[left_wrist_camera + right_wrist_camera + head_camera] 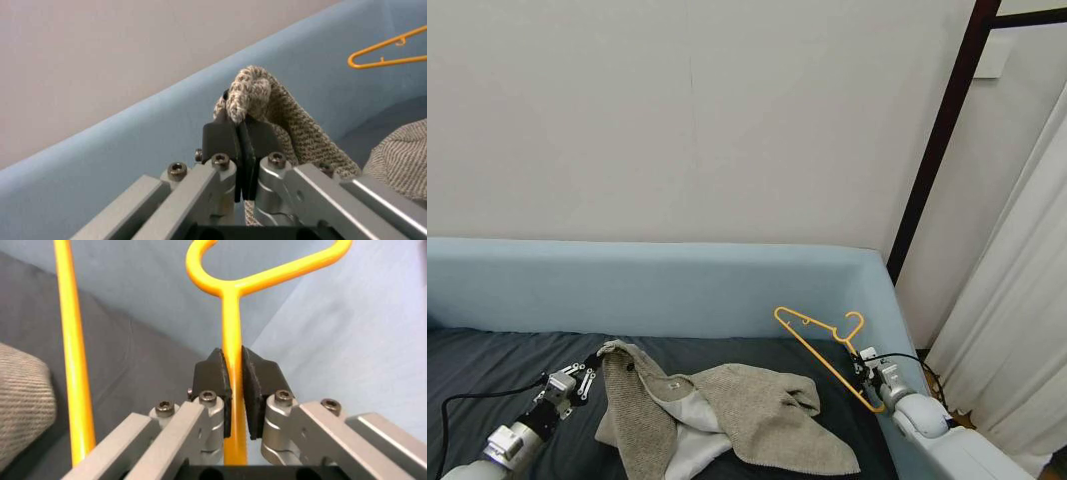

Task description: Pick up the clothes from the sofa and hang them on the clothes hanger.

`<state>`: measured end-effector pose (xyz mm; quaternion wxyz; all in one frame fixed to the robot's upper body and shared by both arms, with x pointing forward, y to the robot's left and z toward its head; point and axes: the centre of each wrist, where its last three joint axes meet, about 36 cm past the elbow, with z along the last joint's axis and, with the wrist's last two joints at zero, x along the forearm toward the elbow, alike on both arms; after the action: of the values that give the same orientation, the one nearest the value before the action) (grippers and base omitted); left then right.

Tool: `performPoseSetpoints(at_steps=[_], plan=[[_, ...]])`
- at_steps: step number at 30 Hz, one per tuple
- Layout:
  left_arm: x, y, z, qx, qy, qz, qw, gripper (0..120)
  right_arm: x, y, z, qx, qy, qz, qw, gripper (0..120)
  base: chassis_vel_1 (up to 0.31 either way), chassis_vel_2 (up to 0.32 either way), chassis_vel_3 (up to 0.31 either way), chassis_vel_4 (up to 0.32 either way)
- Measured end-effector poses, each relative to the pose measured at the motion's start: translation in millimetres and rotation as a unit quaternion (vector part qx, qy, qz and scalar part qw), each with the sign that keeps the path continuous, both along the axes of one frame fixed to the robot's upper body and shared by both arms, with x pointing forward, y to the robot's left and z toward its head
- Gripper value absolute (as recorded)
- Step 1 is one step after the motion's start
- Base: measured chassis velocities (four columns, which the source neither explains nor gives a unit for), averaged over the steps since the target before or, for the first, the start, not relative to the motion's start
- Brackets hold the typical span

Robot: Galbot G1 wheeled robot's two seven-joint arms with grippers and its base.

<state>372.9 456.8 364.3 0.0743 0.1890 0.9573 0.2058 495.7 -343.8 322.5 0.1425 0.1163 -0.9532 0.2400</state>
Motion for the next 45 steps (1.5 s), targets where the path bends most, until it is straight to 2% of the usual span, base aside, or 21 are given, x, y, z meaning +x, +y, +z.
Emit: performPoseSetpoints(at_steps=[3, 10, 15, 19, 20, 24, 26, 29, 32, 40, 45], plan=[[4, -1, 14, 0.008, 0.0, -0.015, 0.9999, 0, -40, 4, 16, -0.025, -0.038, 0.045, 0.998, 5, 0.0, 0.0, 0.0, 0.0], [9, -6, 34, 0.007, 0.003, -0.029, 0.9995, 0, -84, 26, 27, -0.061, -0.097, 0.104, 0.988, 5, 0.0, 0.0, 0.0, 0.0], [9, -19, 53, 0.004, 0.017, -0.043, 0.9989, 0, -115, 53, 23, -0.091, -0.141, 0.143, 0.976, 5, 0.0, 0.0, 0.0, 0.0], [2, -41, 66, -0.007, 0.045, -0.039, 0.9982, 0, -139, 70, 21, -0.088, -0.15, 0.163, 0.971, 5, 0.0, 0.0, 0.0, 0.0], [2, -41, 66, -0.007, 0.045, -0.039, 0.9982, 0, -139, 70, 21, -0.088, -0.15, 0.163, 0.971, 5, 0.0, 0.0, 0.0, 0.0], [-12, -78, 84, -0.017, 0.101, -0.015, 0.9946, 0, -161, 81, 23, -0.086, -0.153, 0.186, 0.967, 5, 0.0, 0.0, 0.0, 0.0], [-13, -80, 85, -0.017, 0.105, -0.013, 0.9942, 0, -162, 82, 24, -0.085, -0.154, 0.188, 0.966, 5, 0.0, 0.0, 0.0, 0.0], [-21, -101, 99, -0.022, 0.134, -0.001, 0.9908, 0, -169, 94, 28, -0.074, -0.159, 0.202, 0.964, 5, 0.0, 0.0, 0.0, 0.0], [-28, -111, 105, -0.021, 0.143, -0.006, 0.9895, 0, -168, 101, 29, -0.071, -0.161, 0.206, 0.963, 5, 0.0, 0.0, 0.0, 0.0], [-38, -123, 111, -0.03, 0.163, -0.005, 0.9862, 0, -166, 113, 27, -0.06, -0.162, 0.213, 0.962, 5, 0.0, 0.0, 0.0, 0.0], [-40, -132, 112, -0.038, 0.174, -0.017, 0.9839, 0, -161, 131, 25, -0.048, -0.166, 0.224, 0.959, 5, 0.0, 0.0, 0.0, 0.0]])
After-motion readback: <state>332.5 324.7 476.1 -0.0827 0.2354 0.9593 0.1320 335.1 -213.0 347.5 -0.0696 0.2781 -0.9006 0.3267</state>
